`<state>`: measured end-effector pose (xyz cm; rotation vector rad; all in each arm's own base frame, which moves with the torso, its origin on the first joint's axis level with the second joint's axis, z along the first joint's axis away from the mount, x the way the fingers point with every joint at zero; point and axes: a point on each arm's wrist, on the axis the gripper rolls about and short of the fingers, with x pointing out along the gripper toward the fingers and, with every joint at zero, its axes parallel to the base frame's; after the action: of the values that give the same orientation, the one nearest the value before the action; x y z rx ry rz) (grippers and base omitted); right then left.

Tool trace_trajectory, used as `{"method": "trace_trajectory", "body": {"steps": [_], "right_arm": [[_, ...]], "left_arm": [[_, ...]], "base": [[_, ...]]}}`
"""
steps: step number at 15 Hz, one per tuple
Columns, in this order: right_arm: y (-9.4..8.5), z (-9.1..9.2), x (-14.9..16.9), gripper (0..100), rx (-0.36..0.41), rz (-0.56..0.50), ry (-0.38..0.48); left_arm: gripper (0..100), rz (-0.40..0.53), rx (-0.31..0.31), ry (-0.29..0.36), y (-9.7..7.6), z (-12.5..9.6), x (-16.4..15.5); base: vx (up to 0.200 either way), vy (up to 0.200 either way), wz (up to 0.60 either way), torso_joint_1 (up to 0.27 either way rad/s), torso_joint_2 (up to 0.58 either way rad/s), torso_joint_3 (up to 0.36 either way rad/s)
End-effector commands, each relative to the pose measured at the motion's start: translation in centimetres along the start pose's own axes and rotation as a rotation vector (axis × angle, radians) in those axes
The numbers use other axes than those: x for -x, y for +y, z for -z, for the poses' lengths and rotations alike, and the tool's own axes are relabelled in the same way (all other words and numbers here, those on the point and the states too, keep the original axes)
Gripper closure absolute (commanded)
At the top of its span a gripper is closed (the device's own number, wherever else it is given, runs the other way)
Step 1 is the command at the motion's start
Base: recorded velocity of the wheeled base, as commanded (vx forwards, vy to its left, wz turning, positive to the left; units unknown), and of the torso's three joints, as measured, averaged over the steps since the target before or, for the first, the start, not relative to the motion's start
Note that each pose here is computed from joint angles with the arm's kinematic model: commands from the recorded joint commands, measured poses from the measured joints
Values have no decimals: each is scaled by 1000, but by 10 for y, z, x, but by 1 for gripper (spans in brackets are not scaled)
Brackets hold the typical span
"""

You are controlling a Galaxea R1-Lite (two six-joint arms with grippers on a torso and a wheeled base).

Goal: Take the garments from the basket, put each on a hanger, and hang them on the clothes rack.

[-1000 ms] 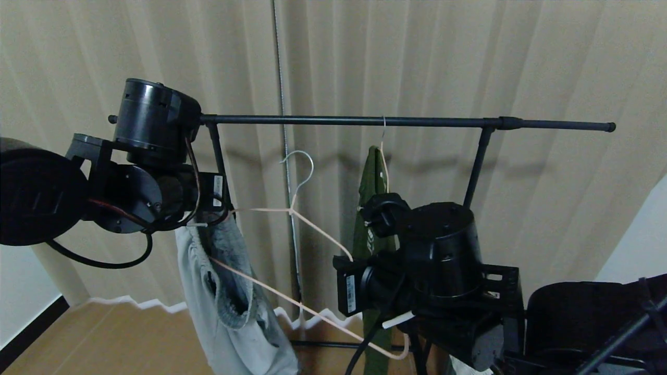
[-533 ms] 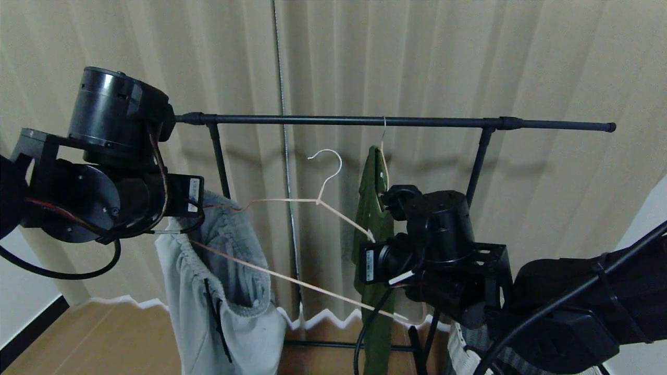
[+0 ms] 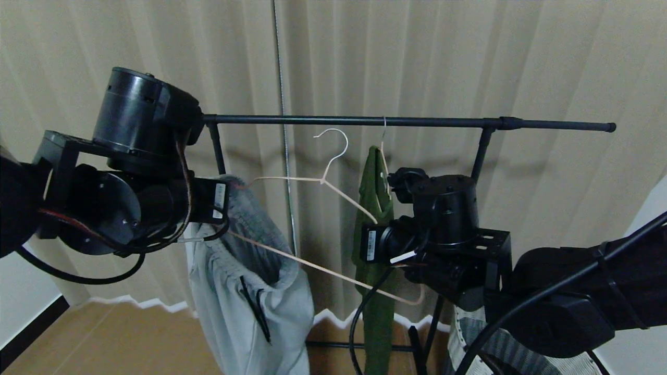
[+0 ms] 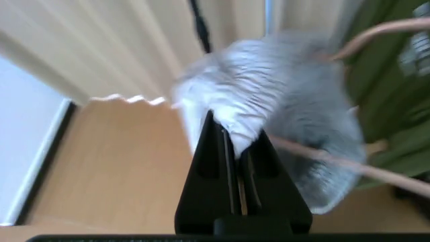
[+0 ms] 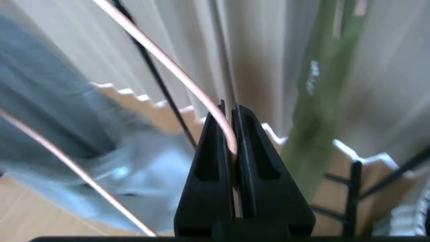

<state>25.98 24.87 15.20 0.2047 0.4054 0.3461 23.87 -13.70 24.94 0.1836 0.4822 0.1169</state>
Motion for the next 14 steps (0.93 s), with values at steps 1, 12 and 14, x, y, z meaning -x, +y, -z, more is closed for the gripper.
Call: {"method": "trace_trajectory", "body": {"steps": [1,12,14], "right_arm": [[8,9,-2,100,17,-17,18],[-8,42,4,100,243,-102,32],[-7,43,1,100,256,-108,12]], "left_arm": [[100,33,21,-10,-19,-8,-5],[100,115,-66,-13,-22,-12,-10],[100,230,-89,-16,-28,-11,-4]], "base": [[0,0,0,0,0,0],[0,0,0,0,0,0],[0,0,0,0,0,0]]}}
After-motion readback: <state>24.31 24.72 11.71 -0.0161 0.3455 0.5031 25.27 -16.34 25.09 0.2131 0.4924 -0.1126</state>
